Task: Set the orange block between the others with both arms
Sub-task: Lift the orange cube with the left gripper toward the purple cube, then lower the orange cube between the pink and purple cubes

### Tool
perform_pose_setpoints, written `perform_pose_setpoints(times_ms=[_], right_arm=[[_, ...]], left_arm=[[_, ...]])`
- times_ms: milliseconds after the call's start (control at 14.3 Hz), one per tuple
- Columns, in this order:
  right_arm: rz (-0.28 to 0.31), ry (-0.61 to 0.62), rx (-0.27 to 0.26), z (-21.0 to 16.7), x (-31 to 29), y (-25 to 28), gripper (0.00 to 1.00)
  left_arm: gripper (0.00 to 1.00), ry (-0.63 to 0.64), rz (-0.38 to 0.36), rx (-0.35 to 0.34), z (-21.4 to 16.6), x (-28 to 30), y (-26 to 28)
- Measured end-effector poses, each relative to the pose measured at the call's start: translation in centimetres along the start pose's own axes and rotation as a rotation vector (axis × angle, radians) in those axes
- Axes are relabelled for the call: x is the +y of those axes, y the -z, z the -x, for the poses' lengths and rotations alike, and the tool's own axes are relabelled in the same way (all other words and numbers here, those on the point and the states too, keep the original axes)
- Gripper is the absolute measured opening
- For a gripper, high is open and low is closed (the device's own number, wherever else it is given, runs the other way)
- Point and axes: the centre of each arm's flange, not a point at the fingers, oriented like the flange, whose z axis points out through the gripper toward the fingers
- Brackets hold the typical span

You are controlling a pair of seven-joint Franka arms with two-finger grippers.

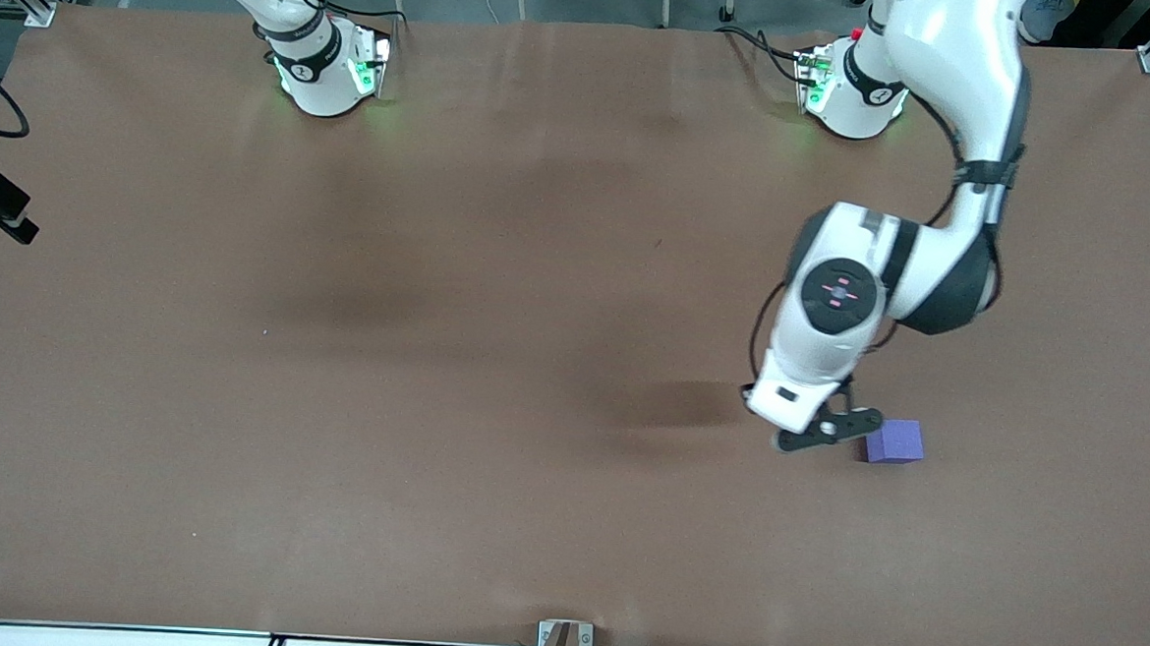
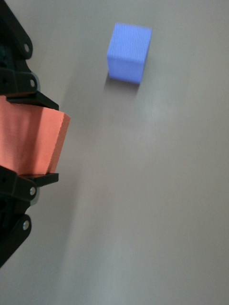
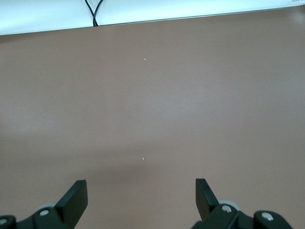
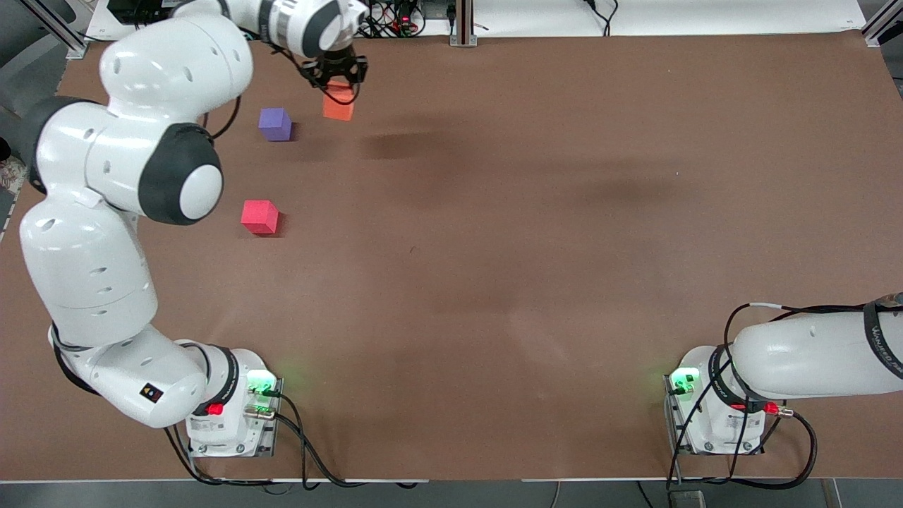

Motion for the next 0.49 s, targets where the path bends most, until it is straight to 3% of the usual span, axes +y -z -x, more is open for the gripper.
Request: perform_pose_setpoints(times_ms=[489], right_arm=[[-0.002,0.014,0.001,0.0,-0.8,0.1,1.00]], left_arm=[[0.56,0.077,-0.042,-0.109,-0.9,-10.1,-8.2]])
